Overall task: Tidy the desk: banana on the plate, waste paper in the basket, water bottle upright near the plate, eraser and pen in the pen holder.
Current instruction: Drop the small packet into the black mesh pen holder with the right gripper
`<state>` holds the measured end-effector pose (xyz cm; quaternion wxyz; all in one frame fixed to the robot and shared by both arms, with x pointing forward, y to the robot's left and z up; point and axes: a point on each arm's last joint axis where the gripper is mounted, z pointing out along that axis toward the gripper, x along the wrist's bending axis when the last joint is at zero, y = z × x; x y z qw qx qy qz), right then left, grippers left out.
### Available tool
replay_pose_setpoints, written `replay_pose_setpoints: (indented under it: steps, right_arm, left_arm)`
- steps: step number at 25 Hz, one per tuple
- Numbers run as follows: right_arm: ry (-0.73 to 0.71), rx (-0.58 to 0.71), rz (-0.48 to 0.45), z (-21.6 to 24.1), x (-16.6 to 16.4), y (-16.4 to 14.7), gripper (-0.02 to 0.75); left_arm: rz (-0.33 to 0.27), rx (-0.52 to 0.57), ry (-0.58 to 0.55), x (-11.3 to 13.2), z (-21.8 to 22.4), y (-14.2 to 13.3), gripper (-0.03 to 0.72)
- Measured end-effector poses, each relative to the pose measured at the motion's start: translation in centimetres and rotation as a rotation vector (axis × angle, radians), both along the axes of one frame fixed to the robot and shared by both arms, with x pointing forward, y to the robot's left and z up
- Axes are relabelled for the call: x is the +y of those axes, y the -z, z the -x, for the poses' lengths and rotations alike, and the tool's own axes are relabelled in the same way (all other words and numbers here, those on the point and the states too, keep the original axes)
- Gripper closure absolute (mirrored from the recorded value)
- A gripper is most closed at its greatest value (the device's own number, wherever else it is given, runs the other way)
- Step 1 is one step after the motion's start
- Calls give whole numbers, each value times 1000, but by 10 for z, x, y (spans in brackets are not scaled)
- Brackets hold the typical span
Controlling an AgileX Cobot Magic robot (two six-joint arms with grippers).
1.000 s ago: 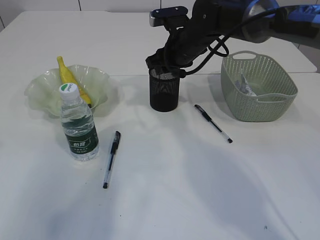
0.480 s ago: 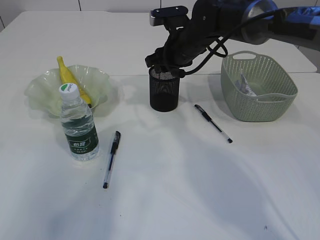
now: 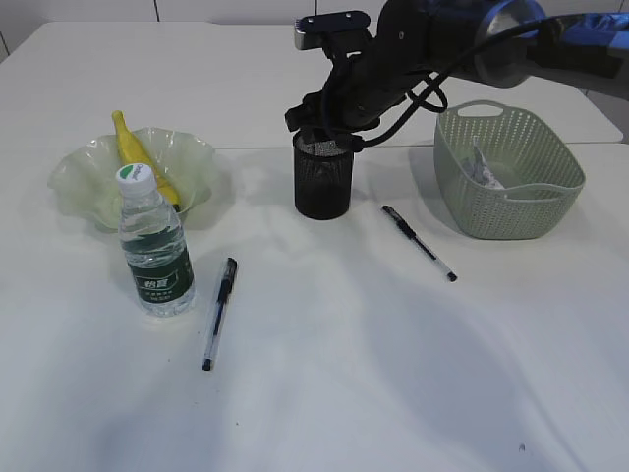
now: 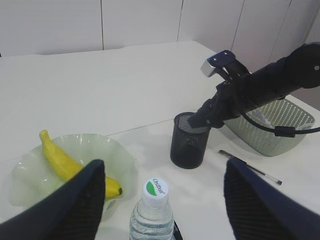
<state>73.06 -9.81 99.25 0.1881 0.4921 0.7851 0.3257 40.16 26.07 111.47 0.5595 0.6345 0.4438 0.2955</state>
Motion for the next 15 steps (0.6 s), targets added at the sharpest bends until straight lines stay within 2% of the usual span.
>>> replay_pose_setpoints:
  steps: [15]
  right_arm:
    - [-7, 24, 4, 1, 0, -8, 360]
  left_arm:
    - [0, 0, 1, 0, 0, 0, 169]
